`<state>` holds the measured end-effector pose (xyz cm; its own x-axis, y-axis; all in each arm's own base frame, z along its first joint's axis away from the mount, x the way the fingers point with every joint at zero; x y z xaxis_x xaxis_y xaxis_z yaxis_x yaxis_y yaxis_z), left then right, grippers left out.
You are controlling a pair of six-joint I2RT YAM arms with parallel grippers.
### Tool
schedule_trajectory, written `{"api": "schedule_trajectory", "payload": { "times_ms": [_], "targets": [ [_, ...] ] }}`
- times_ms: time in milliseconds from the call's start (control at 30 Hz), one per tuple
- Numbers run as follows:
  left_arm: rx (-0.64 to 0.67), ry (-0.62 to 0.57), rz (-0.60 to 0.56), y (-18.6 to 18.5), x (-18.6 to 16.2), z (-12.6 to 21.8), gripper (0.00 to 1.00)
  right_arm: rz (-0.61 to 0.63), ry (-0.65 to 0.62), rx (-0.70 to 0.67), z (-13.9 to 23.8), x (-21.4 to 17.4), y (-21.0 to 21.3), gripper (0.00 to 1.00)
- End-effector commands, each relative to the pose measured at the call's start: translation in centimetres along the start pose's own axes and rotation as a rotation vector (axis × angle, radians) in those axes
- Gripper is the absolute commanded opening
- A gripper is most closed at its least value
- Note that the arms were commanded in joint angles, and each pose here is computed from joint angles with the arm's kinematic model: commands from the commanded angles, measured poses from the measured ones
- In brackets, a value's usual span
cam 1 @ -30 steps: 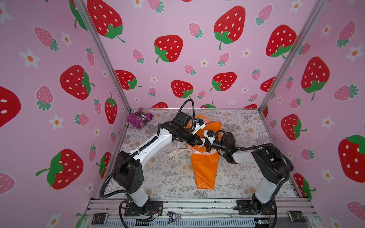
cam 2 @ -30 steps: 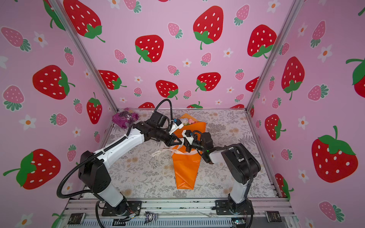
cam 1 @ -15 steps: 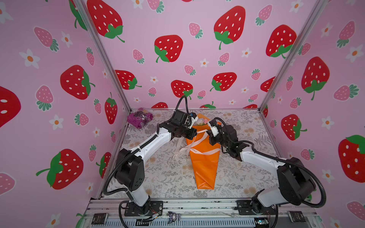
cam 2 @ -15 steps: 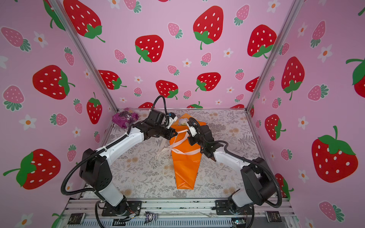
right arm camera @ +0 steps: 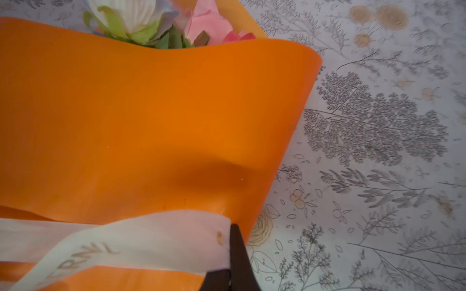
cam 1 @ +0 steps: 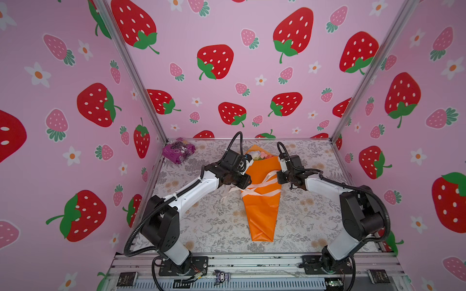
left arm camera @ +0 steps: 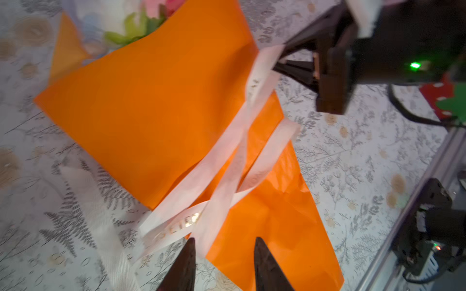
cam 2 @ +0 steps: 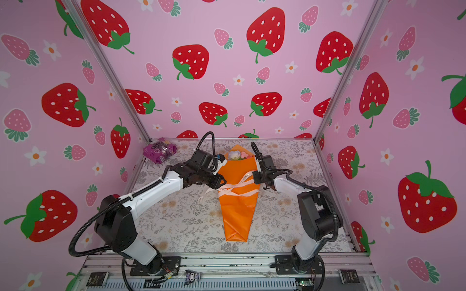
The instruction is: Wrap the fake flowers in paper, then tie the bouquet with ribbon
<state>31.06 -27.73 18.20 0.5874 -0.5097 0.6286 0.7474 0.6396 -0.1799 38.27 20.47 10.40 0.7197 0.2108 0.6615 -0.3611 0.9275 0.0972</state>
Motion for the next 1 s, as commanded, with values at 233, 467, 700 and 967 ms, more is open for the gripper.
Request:
{"api": "schedule_trajectory", "payload": {
  "times_ms": [233, 467, 700, 967],
  "targets": [
    [-0.034, 0.107, -0.546, -5.5, -2.1, -6.1, 0.44, -0.059, 0.014, 0.123, 0.2, 0.5, 1.1, 0.00],
    [0.075, 0.129, -0.643, -4.1, -1.5, -8.2, 0.46, -0.117, 0.014, 0.168, 0.0, 0.2, 0.6, 0.01],
    [0.160, 0.185, -0.724, -2.2, -2.1, -9.3, 0.47, -0.144, 0.032, 0.218, -0.5, -0.2, 0.9, 0.01],
    [0.099, 0.241, -0.777, -2.5, -3.2, -10.6, 0.44, -0.155, 0.044, 0.248, -0.8, -0.5, 1.2, 0.02]
  ]
}}
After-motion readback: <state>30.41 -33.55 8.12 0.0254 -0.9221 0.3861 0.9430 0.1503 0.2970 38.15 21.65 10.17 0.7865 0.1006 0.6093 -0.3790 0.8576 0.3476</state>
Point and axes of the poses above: each gripper's point midway between its finger pads, its own z axis back along the fingers, its own y axis along the line the jaws close on, x = y × z, the point moved 2 cm from there along z, back along the fingers, and after that the axes turned 5 degrees about -z, right-handed, at the moved point
